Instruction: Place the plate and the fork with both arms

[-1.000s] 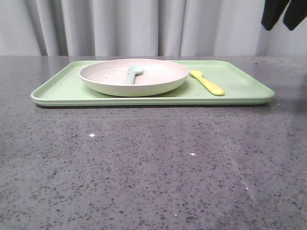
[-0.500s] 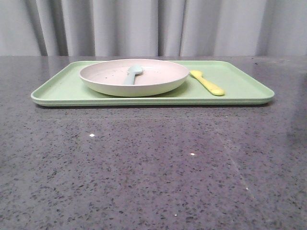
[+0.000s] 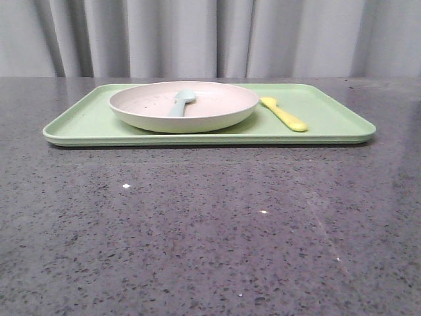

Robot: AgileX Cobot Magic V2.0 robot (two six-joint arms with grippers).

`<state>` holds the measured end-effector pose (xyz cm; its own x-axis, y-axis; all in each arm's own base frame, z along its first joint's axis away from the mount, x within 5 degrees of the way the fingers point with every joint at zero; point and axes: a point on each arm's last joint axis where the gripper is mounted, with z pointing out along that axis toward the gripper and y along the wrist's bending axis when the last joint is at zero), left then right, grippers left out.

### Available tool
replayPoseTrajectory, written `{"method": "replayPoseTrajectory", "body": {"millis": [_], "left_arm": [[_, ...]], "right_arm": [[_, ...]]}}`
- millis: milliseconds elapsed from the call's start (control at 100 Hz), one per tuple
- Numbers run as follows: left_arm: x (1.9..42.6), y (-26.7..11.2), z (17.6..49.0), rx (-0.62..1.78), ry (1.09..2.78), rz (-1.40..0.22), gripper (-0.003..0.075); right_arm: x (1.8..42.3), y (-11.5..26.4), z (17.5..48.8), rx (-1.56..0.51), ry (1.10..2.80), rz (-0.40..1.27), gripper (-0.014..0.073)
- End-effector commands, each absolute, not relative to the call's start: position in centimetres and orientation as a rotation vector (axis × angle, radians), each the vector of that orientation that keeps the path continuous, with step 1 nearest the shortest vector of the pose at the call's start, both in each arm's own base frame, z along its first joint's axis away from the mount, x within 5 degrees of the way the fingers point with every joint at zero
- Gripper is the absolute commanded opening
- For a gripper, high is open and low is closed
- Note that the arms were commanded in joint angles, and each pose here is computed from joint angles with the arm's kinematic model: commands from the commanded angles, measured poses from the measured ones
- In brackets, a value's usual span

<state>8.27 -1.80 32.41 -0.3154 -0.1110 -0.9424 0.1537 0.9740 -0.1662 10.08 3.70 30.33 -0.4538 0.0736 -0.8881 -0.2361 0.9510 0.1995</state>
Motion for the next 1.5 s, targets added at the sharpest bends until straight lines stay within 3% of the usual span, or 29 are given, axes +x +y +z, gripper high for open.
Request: {"method": "replayPoseTrajectory", "body": {"millis": [0,300,1240,1490], "left_arm": [[8.0,-1.6,33.4,0.007,1.774,-0.259,-0.002],[6.6,-1.7,32.5,0.012,1.739,-0.257,-0.002],[6.6,-1.7,32.5,0.012,1.739,-0.257,-0.002],[6.8,-1.7,31.1,0.007,1.779,-0.259,-0.002]], "right_arm": [[9.5,3.5,31.4,-0.127,1.845,0.381,-0.0066],[7.3,2.6,30.3,-0.133,1.692,0.41,-0.0067],[7.2,2.6,30.3,-0.132,1.693,0.409,-0.0067],[7.2,2.6,30.3,-0.132,1.693,0.409,-0.0067]]}}
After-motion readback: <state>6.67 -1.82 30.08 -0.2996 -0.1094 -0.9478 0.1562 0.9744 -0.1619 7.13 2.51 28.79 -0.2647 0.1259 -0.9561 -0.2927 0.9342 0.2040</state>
